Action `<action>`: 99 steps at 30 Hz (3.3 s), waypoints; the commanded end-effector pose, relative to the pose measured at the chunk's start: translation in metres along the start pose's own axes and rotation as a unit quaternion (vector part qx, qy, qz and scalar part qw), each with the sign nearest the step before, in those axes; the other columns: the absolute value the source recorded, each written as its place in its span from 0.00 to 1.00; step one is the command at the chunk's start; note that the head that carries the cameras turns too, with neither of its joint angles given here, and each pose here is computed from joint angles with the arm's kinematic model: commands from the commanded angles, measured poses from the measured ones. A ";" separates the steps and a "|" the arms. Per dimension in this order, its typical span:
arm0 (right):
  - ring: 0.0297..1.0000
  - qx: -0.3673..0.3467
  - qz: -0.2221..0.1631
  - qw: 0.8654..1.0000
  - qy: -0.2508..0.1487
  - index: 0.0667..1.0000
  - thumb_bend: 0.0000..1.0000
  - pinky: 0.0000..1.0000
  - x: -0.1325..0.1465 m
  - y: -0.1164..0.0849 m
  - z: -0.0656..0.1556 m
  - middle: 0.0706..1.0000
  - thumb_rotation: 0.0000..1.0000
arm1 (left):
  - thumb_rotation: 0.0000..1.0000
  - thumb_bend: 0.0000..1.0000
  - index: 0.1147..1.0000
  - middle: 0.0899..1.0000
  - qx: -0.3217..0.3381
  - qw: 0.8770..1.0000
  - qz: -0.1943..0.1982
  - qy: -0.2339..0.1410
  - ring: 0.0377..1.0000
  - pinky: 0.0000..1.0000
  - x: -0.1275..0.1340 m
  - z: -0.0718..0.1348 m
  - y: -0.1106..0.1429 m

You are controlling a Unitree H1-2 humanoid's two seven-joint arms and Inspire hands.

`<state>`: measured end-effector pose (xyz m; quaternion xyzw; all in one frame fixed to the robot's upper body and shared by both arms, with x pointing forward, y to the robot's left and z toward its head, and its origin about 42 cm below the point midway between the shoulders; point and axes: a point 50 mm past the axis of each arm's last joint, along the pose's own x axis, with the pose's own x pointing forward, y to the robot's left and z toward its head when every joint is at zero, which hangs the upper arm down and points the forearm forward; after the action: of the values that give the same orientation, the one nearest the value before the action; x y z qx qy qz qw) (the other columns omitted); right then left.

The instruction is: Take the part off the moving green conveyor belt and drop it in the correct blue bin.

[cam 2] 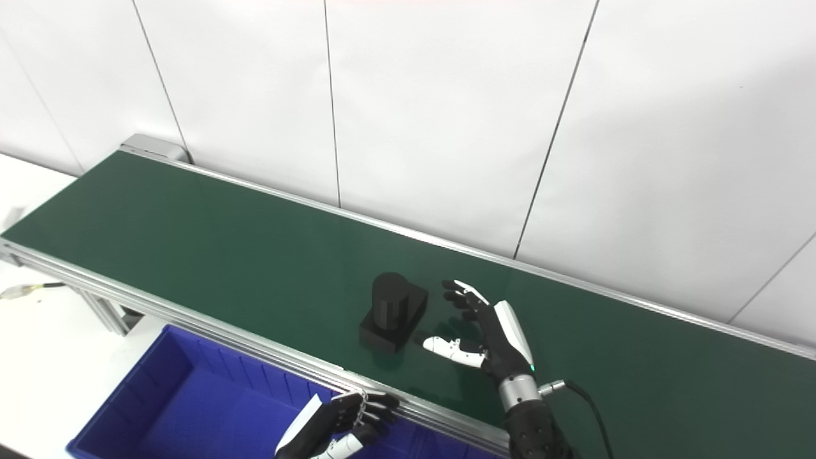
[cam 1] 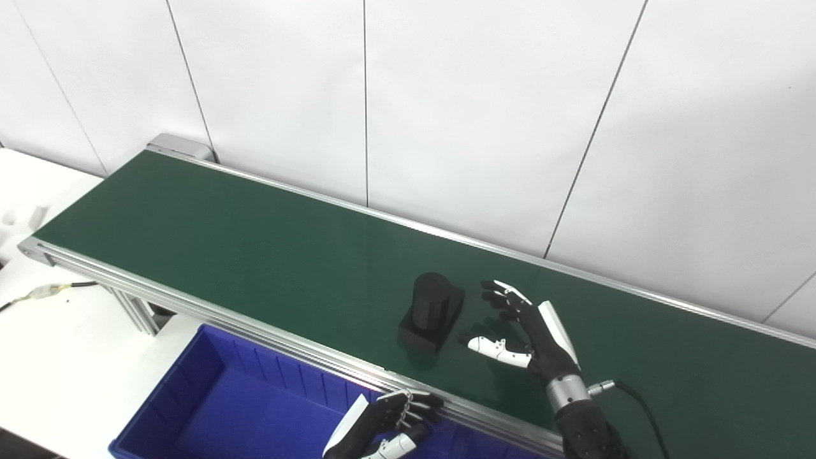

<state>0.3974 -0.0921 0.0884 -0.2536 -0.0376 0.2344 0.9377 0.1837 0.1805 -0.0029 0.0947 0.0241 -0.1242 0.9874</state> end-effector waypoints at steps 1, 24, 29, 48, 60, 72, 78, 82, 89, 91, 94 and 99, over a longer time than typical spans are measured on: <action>0.83 -0.011 -0.010 0.999 -0.046 0.84 0.69 0.80 0.018 -0.006 0.027 0.80 0.39 | 0.88 0.71 0.68 0.63 0.001 0.999 0.008 -0.042 0.57 0.50 0.005 0.014 0.000; 0.82 -0.023 0.003 0.998 -0.058 0.82 0.75 0.79 0.024 0.011 0.038 0.80 0.38 | 0.90 0.75 0.68 0.63 -0.001 0.999 0.009 -0.045 0.57 0.50 0.002 0.017 -0.007; 0.81 -0.027 -0.002 0.998 -0.063 0.81 0.78 0.77 0.025 0.015 0.038 0.80 0.32 | 0.89 0.75 0.67 0.62 -0.006 0.999 0.010 -0.047 0.57 0.50 0.000 0.018 -0.010; 0.43 -0.002 -0.063 0.993 -0.099 0.47 0.50 0.34 0.020 0.020 0.033 0.48 0.00 | 0.90 0.74 0.68 0.63 -0.012 0.999 0.011 -0.051 0.58 0.50 -0.003 0.022 -0.012; 0.43 0.001 -0.077 0.991 -0.107 0.48 0.50 0.33 0.019 0.018 0.037 0.48 0.00 | 0.90 0.73 0.68 0.63 -0.014 0.998 0.013 -0.051 0.57 0.50 -0.003 0.022 -0.012; 0.42 0.017 -0.110 0.986 -0.127 0.48 0.50 0.33 0.017 0.006 0.050 0.48 0.00 | 0.91 0.73 0.68 0.63 -0.013 0.999 0.014 -0.048 0.58 0.50 -0.001 0.019 -0.007; 0.43 0.018 -0.136 0.978 -0.157 0.48 0.50 0.34 0.009 -0.013 0.067 0.47 0.00 | 0.90 0.72 0.68 0.63 -0.014 0.999 0.014 -0.045 0.58 0.51 0.001 0.016 -0.002; 0.43 0.031 -0.151 0.974 -0.166 0.47 0.50 0.34 0.001 -0.026 0.077 0.48 0.00 | 0.89 0.72 0.68 0.63 -0.015 0.999 0.016 -0.043 0.58 0.51 0.002 0.015 0.000; 0.43 0.040 -0.177 0.968 -0.173 0.48 0.50 0.33 -0.016 -0.045 0.083 0.49 0.00 | 0.89 0.75 0.68 0.62 -0.014 0.999 0.014 -0.041 0.57 0.51 0.002 0.014 0.005; 0.43 0.045 -0.183 0.967 -0.173 0.48 0.50 0.33 -0.022 -0.049 0.085 0.49 0.00 | 0.89 0.76 0.68 0.62 -0.015 0.999 0.015 -0.041 0.57 0.51 0.002 0.014 0.005; 0.43 0.042 -0.195 0.964 -0.174 0.49 0.50 0.33 -0.033 -0.058 0.087 0.48 0.00 | 0.89 0.77 0.68 0.62 -0.016 0.999 0.016 -0.041 0.58 0.51 0.000 0.014 0.007; 0.42 0.028 -0.217 0.960 -0.177 0.50 0.50 0.33 -0.057 -0.075 0.092 0.48 0.00 | 0.90 0.78 0.69 0.63 -0.011 0.999 0.015 -0.043 0.58 0.51 -0.001 0.015 0.011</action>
<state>0.3609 -0.1290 0.1887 -0.1684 -0.2245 0.0762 0.9568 0.1793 0.1856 0.0014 0.0812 0.0208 -0.1127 0.9901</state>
